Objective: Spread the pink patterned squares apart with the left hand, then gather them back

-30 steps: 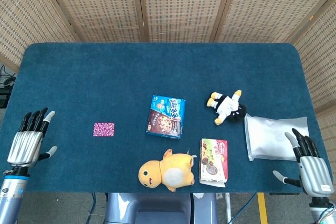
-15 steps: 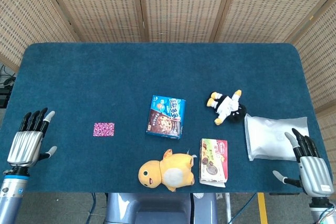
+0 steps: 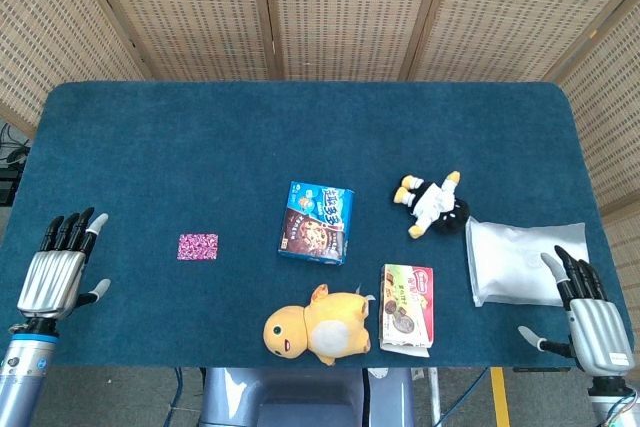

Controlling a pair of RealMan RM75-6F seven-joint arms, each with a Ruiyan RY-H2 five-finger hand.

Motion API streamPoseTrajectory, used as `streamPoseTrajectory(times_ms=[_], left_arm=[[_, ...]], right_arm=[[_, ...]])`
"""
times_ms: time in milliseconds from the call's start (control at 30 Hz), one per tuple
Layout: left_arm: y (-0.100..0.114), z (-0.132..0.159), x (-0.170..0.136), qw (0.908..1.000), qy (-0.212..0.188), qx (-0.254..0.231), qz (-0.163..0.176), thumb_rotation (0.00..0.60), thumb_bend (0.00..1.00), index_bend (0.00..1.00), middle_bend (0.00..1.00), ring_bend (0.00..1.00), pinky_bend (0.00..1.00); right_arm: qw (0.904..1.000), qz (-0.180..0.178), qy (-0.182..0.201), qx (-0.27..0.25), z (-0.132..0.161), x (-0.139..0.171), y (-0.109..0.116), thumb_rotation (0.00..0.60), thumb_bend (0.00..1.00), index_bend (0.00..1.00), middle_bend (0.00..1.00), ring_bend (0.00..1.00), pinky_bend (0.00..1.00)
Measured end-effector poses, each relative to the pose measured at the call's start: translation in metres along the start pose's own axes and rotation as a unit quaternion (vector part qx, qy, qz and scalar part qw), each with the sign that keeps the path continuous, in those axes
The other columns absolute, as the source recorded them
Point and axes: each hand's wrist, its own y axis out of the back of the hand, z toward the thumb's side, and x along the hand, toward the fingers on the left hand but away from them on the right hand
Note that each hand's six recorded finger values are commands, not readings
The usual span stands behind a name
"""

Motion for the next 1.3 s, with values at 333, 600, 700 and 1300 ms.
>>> streamPoseTrajectory(times_ms=[333, 600, 700, 1300], left_arm=[[-0.002, 0.004, 0.003, 0.9999, -0.003, 0.007, -0.011, 0.6, 0.24, 0.0, 0.0, 0.0, 0.0], [0.0, 0.013, 0.007, 0.9999, -0.012, 0.004, -0.009, 0.6, 0.49, 0.0, 0.0, 0.0, 0.0], [-0.001, 0.015, 0.009, 0.9997, -0.015, 0.014, -0.015, 0.6, 0.65, 0.0, 0.0, 0.0, 0.0], [-0.016, 0.033, 0.039, 0.9938, -0.021, 0.043, -0.101, 0.6, 0.95, 0.0, 0.07, 0.0, 0.0]], right_arm=[[1.0, -0.002, -0.005, -0.005, -0.003, -0.001, 0.002, 0.6, 0.11, 0.04, 0.0, 0.0, 0.0], [1.0, 0.002, -0.005, -0.005, -0.004, -0.002, 0.0, 0.6, 0.1, 0.04, 0.0, 0.0, 0.0], [1.0, 0.004, -0.006, -0.005, -0.004, -0.002, -0.001, 0.6, 0.1, 0.04, 0.0, 0.0, 0.0], [0.9999, 0.0, -0.002, -0.017, -0.004, -0.002, 0.002, 0.6, 0.1, 0.04, 0.0, 0.0, 0.0]])
